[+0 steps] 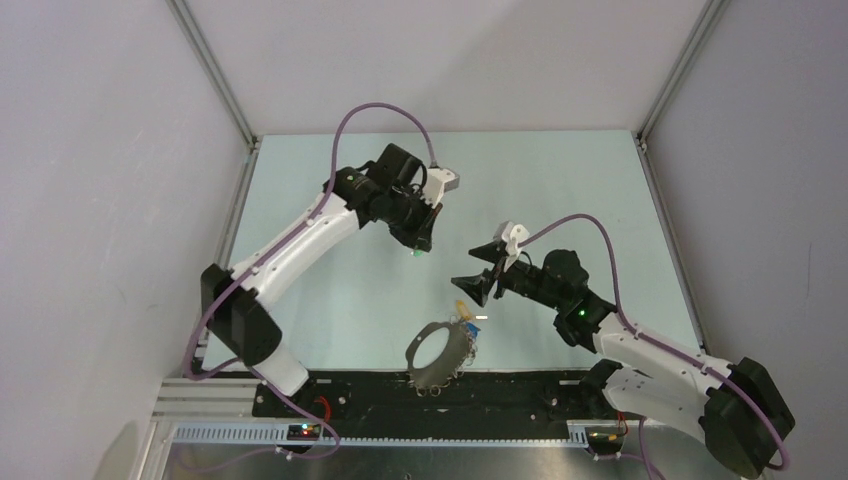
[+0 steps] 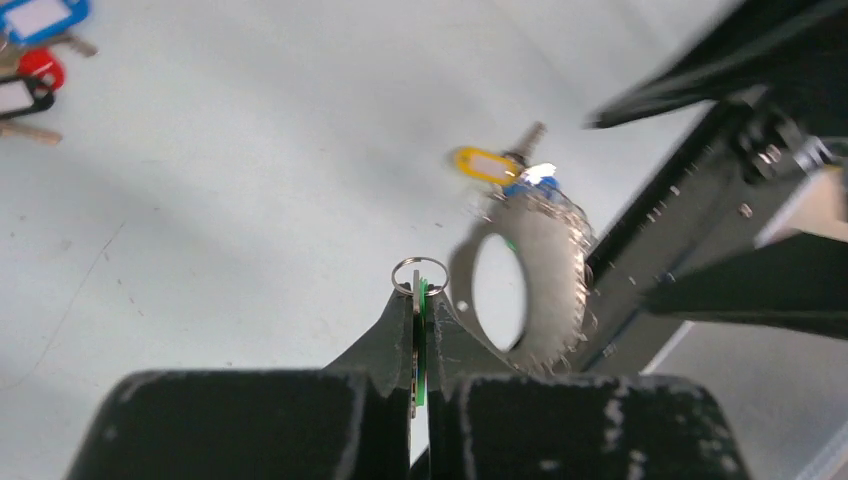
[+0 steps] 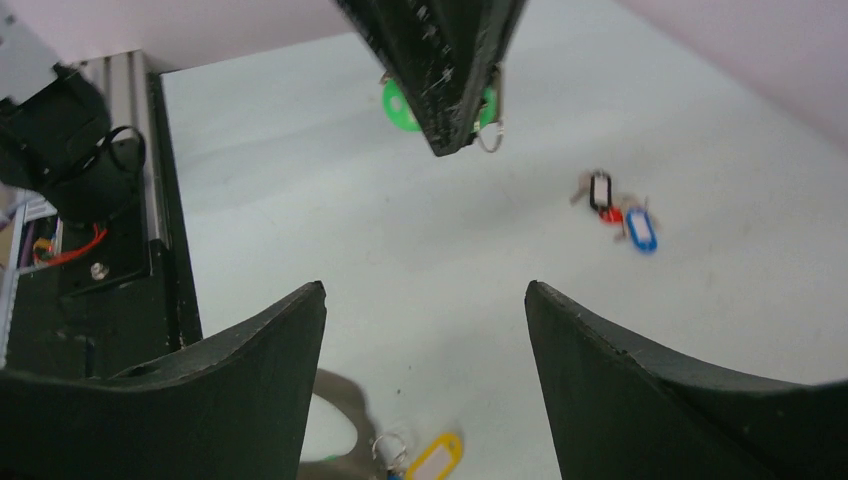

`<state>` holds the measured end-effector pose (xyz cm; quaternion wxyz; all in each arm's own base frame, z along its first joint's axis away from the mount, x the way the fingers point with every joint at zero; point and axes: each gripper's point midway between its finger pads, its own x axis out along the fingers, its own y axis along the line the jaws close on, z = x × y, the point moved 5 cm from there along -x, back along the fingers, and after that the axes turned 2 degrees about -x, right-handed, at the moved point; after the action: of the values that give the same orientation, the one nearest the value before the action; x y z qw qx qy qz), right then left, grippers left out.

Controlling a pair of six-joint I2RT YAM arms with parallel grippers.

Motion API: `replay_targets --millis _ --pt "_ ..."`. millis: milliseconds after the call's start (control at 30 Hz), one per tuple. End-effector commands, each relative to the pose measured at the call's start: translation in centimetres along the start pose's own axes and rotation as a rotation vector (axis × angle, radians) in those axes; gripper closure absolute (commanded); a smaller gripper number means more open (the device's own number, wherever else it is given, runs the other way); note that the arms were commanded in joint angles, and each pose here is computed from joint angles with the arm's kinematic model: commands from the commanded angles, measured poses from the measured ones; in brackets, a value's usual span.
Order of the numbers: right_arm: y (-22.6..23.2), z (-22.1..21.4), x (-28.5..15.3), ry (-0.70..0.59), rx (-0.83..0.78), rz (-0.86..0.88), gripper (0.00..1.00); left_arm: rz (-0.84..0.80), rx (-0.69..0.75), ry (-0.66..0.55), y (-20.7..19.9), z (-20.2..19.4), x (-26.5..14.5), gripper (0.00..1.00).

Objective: Remove the keys from the keyring

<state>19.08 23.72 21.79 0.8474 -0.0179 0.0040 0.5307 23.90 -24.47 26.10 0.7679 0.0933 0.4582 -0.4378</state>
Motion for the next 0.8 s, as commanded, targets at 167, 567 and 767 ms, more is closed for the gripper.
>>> replay_targets --millis 167,567,767 --pt "-5.0 -1.3 -3.2 -0.003 0.268 -0.389 0.23 0.204 -0.237 -0.282 8.7 5.3 6.3 0.99" --pt "-5.8 -0.2 -6.2 -0.035 0.31 -0.558 0.24 0.448 -0.394 -0.325 20.5 5.7 11.7 0.87" --pt "-7.8 0.2 -7.8 -0.1 0.377 -0.771 0.04 0.438 -0.416 -0.343 21.6 5.6 11.1 0.63"
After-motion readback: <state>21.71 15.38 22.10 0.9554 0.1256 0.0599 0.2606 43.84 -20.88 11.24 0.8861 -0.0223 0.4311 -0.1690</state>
